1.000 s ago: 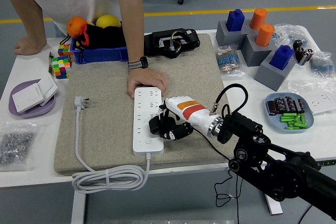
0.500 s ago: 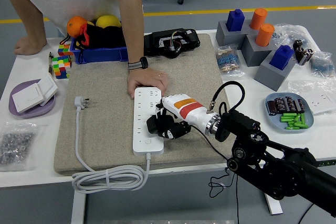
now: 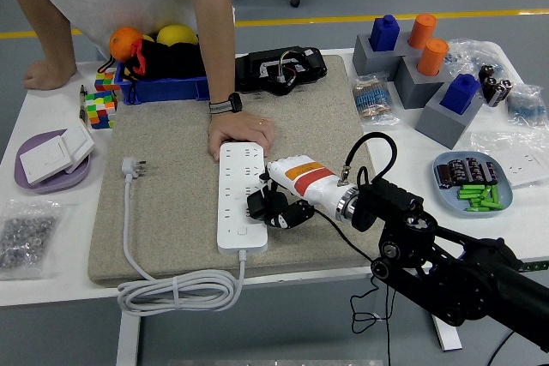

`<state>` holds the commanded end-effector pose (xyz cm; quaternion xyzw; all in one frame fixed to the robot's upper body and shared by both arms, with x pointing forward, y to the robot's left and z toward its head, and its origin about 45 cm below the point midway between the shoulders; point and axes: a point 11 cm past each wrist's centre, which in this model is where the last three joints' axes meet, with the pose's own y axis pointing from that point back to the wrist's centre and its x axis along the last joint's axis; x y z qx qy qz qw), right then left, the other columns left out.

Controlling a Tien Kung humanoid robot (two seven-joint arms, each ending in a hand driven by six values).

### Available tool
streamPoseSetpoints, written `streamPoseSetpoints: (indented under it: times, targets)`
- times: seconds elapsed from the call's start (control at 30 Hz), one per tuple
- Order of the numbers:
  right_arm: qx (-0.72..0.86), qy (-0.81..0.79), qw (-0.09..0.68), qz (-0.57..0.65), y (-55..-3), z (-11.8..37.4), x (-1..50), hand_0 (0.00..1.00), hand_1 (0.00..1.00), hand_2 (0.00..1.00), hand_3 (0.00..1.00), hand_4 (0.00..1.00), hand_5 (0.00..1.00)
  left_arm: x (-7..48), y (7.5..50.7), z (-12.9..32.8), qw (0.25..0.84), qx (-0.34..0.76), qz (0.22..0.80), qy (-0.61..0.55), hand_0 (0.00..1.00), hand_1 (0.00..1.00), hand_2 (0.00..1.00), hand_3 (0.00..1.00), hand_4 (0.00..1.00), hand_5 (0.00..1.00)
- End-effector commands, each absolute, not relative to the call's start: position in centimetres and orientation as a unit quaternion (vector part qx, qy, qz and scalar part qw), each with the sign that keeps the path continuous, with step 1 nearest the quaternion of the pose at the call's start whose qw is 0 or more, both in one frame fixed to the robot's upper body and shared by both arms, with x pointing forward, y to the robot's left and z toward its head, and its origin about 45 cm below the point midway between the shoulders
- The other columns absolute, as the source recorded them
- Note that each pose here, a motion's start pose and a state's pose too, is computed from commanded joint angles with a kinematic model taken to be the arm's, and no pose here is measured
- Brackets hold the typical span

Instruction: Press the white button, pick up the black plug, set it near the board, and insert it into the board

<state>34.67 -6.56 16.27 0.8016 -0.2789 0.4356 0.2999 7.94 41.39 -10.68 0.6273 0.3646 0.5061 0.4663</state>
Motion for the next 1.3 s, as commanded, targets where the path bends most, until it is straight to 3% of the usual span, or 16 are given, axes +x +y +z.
streamPoseSetpoints:
  times: [0.13,0.17,0.33,0.37,0.73,1.13,1.17,1.3]
  targets:
    - [0.803,-0.279,0.299,0.433,-6.55,16.34,34.7,0.283,0.347,0.354,0.525,0.798,0.002,7.95,41.38,-10.68,0.467,0.628,0.505,0.364,0.824,0.787,0.744,0.791,0.574,0.481]
    - [0.804,-0.279,0.298,0.433,-6.53,16.36,34.7,0.307,0.409,0.396,0.546,0.82,0.002,7.94,41.38,-10.68,0.467,0.628,0.505,0.364,0.824,0.788,0.744,0.791,0.574,0.481]
    - [0.807,-0.278,0.295,0.43,-6.46,16.39,34.64,0.307,0.409,0.396,0.546,0.82,0.002,7.9,41.37,-10.7,0.466,0.628,0.505,0.364,0.824,0.788,0.744,0.791,0.574,0.481]
    - [0.808,-0.279,0.293,0.429,-6.45,16.41,34.64,0.325,0.437,0.456,0.564,0.849,0.002,7.89,41.37,-10.7,0.467,0.628,0.505,0.364,0.824,0.788,0.744,0.79,0.574,0.482]
    - [0.812,-0.281,0.291,0.422,-6.52,16.5,34.75,0.338,0.459,0.5,0.581,0.876,0.002,7.98,41.39,-10.67,0.467,0.629,0.505,0.363,0.824,0.788,0.744,0.791,0.574,0.482]
    - [0.817,-0.277,0.287,0.417,-6.41,16.26,34.53,0.338,0.481,0.533,0.586,0.934,0.072,7.91,41.33,-10.71,0.467,0.629,0.504,0.364,0.824,0.787,0.743,0.791,0.574,0.481]
    - [0.816,-0.277,0.287,0.418,-6.4,16.26,34.52,0.407,0.542,0.568,0.622,0.956,0.096,7.89,41.32,-10.71,0.467,0.629,0.503,0.364,0.824,0.787,0.744,0.791,0.574,0.481]
    - [0.817,-0.276,0.288,0.416,-6.39,16.24,34.49,0.407,0.542,0.568,0.622,0.956,0.096,7.81,41.31,-10.72,0.467,0.63,0.502,0.364,0.824,0.787,0.744,0.791,0.574,0.481]
